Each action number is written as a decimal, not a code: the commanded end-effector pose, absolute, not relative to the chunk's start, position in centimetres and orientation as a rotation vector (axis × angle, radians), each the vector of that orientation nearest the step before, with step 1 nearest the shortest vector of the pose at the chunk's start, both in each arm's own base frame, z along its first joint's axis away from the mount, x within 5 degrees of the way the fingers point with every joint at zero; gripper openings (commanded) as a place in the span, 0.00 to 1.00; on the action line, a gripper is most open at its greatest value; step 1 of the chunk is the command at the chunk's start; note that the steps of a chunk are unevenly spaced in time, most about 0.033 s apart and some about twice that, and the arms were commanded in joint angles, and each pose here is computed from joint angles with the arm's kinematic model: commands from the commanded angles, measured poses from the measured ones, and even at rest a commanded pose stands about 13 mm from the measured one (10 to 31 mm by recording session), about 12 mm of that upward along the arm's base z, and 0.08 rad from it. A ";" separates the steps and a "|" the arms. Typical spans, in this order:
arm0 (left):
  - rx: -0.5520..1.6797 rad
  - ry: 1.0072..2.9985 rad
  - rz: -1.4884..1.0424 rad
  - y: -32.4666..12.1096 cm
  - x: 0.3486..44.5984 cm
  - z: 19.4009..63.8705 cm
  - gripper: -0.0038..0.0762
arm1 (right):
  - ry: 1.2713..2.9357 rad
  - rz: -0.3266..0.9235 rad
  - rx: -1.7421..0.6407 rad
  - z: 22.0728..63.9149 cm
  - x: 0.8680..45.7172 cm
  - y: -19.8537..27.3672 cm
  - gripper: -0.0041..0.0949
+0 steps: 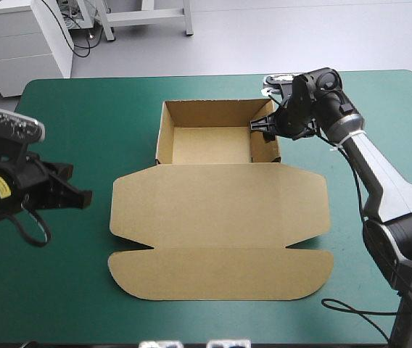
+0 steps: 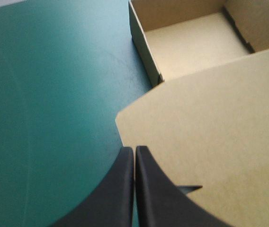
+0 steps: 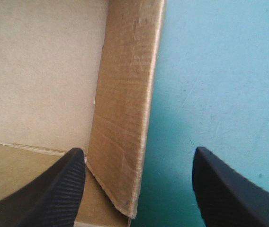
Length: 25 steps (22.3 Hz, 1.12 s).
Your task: Fold the box
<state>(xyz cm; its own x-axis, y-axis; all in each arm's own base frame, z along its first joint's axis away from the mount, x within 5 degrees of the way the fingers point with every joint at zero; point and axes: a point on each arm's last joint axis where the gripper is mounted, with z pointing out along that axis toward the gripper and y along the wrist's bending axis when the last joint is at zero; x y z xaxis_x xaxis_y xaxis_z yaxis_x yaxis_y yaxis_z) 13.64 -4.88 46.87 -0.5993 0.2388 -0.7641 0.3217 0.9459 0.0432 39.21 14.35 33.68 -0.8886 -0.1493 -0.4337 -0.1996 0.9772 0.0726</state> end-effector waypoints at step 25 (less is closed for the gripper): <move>0.319 2.085 -0.197 -0.8 3.5 32.4 0.04 | 2.521 0.011 -0.229 37.7 41.8 11.1 0.02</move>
<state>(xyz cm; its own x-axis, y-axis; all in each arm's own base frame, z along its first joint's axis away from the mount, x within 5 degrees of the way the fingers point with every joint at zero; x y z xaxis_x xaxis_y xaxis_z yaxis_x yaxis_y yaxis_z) 3.18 -0.64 31.27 -0.5452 0.1705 -0.8208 0.3014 0.9535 -0.0021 42.74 13.76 30.65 -0.8856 -0.1826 -0.4270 -0.2004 0.9797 -0.0033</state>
